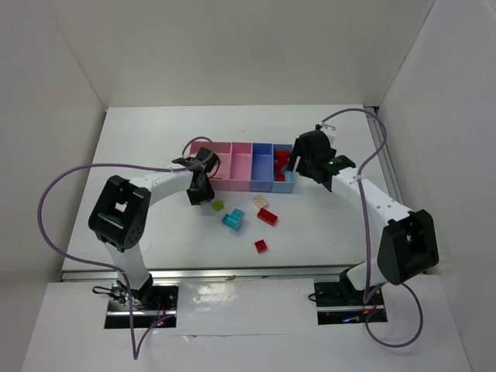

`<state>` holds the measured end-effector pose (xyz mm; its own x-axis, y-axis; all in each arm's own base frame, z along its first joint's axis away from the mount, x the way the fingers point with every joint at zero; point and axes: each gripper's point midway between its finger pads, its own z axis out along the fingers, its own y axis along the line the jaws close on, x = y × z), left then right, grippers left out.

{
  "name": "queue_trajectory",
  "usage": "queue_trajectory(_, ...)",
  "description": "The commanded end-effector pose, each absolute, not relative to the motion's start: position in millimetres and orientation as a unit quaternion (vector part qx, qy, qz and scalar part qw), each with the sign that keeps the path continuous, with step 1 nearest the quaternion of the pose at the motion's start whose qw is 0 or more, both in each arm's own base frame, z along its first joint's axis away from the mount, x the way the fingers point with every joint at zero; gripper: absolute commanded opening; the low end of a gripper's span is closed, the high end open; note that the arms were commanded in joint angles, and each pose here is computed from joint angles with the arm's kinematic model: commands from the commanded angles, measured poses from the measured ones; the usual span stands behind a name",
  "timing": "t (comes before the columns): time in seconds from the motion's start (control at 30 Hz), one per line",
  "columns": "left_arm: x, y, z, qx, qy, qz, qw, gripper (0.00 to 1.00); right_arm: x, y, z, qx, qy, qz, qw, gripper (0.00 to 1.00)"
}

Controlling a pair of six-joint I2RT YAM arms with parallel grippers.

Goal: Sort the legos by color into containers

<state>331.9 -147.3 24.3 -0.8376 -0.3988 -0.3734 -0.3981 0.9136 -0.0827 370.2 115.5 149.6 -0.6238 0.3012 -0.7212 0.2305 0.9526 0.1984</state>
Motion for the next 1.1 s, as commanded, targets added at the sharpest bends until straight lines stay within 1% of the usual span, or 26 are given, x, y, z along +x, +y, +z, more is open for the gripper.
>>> queue_trajectory(0.0,345,-145,34,-0.202,0.956,0.000,0.214,0.43,369,113,145,0.144,0.903,0.038,0.404,0.84)
queue_trajectory(0.03,344,-145,36,-0.196,0.957,0.003,0.212,0.39,366,112,143,0.143,0.905,0.035,0.399,0.84)
queue_trajectory(0.07,349,-145,42,-0.198,0.955,0.001,0.222,0.29,366,112,147,0.148,0.902,0.039,0.403,0.84)
queue_trajectory(0.1,347,-141,48,-0.187,0.957,0.009,0.223,0.27,367,111,147,0.150,0.901,0.036,0.405,0.84)
queue_trajectory(0.13,352,-143,59,-0.181,0.955,0.001,0.236,0.27,364,110,150,0.150,0.901,0.036,0.405,0.84)
queue_trajectory(0.17,356,-144,76,-0.167,0.953,-0.007,0.253,0.25,362,109,152,0.150,0.901,0.036,0.406,0.84)
queue_trajectory(0.23,357,-146,93,-0.159,0.954,-0.023,0.255,0.21,359,108,155,0.150,0.901,0.036,0.406,0.84)
queue_trajectory(0.4,378,-162,148,-0.135,0.941,-0.069,0.301,0.21,339,111,142,0.132,0.916,0.049,0.376,0.84)
queue_trajectory(0.43,385,-158,149,-0.136,0.941,-0.066,0.303,0.22,334,111,139,0.125,0.918,0.051,0.372,0.84)
queue_trajectory(0.5,400,-162,159,-0.134,0.938,-0.073,0.312,0.22,327,110,134,0.126,0.923,0.053,0.361,0.84)
queue_trajectory(0.57,411,-161,143,-0.133,0.944,-0.060,0.297,0.24,318,111,130,0.122,0.927,0.060,0.351,0.84)
queue_trajectory(0.63,425,-170,146,-0.125,0.943,-0.069,0.301,0.24,307,117,124,0.122,0.930,0.074,0.339,0.84)
queue_trajectory(0.67,427,-170,132,-0.124,0.949,-0.059,0.283,0.24,301,125,123,0.110,0.932,0.082,0.336,0.84)
queue_trajectory(0.73,433,-173,136,-0.124,0.947,-0.062,0.288,0.24,290,133,116,0.101,0.936,0.098,0.321,0.84)
queue_trajectory(0.77,433,-173,130,-0.124,0.949,-0.058,0.283,0.28,284,139,116,0.091,0.938,0.109,0.317,0.84)
queue_trajectory(0.8,435,-173,127,-0.119,0.951,-0.056,0.281,0.36,277,153,116,0.071,0.938,0.126,0.315,0.85)
queue_trajectory(0.83,438,-172,126,-0.116,0.951,-0.051,0.283,0.57,272,160,117,0.055,0.937,0.138,0.315,0.87)
queue_trajectory(0.87,443,-170,127,-0.120,0.949,-0.051,0.286,0.65,262,170,110,0.029,0.941,0.150,0.303,0.87)
queue_trajectory(0.9,442,-171,121,-0.114,0.952,-0.051,0.279,0.73,255,184,115,0.005,0.938,0.167,0.305,0.89)
queue_trajectory(0.93,443,-171,125,-0.114,0.952,-0.052,0.280,0.79,248,188,110,-0.012,0.940,0.165,0.300,0.91)
queue_trajectory(0.97,444,-169,125,-0.112,0.952,-0.053,0.279,0.89,242,195,110,-0.034,0.939,0.172,0.296,0.92)
queue_trajectory(1.07,439,-166,132,-0.108,0.952,-0.054,0.282,0.95,217,222,110,-0.093,0.935,0.190,0.284,0.92)
